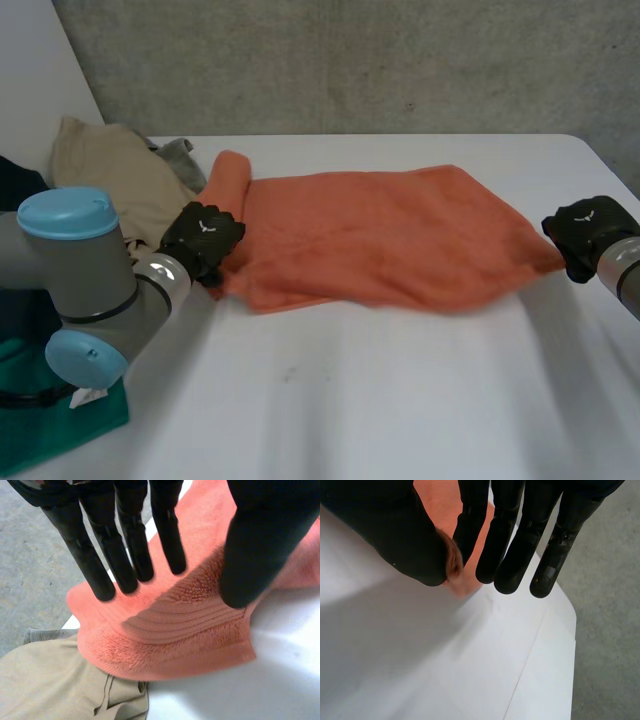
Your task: Fold the laundry.
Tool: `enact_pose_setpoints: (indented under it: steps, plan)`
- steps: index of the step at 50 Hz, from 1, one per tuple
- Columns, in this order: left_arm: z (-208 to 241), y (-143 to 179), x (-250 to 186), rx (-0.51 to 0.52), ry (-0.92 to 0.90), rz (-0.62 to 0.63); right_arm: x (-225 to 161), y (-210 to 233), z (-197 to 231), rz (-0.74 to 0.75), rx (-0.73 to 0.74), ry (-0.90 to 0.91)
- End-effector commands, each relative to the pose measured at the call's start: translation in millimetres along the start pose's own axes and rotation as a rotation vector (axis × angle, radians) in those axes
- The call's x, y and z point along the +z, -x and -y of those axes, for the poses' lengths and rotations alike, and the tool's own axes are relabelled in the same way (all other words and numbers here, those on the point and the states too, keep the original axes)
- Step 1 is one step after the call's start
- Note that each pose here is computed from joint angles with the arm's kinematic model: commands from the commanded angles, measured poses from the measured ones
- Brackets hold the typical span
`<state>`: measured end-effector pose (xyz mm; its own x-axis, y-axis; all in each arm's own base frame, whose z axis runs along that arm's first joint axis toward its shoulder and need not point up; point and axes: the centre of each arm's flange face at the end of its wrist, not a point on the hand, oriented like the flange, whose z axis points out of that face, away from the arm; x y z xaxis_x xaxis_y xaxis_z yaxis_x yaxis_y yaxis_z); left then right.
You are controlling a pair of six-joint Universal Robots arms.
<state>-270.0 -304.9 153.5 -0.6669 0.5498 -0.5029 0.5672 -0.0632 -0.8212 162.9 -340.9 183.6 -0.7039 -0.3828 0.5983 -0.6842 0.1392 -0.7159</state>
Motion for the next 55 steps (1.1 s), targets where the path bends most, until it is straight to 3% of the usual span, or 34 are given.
enact_pose_setpoints:
  steps: [1, 13, 27, 35, 45, 55]
  plan:
    - [6, 2, -5, 0.061, 0.006, 0.004, 6, -13, -8, -0.068, 0.023, 0.006]
    - [3, -5, -62, -0.009, 0.044, 0.042, 24, -34, -24, -0.243, 0.030, 0.035]
    - [-14, 5, -89, -0.134, 0.144, 0.186, 27, -40, -31, -0.256, 0.038, 0.049]
    - [-18, -7, -67, -0.161, 0.089, 0.026, 26, -39, -30, -0.249, 0.039, 0.047]
    - [-7, 2, -15, -0.149, 0.015, 0.017, 24, -32, -33, -0.231, 0.042, 0.058]
    - [-12, -6, 22, -0.148, 0.051, -0.035, 23, -30, -34, -0.225, 0.041, 0.060]
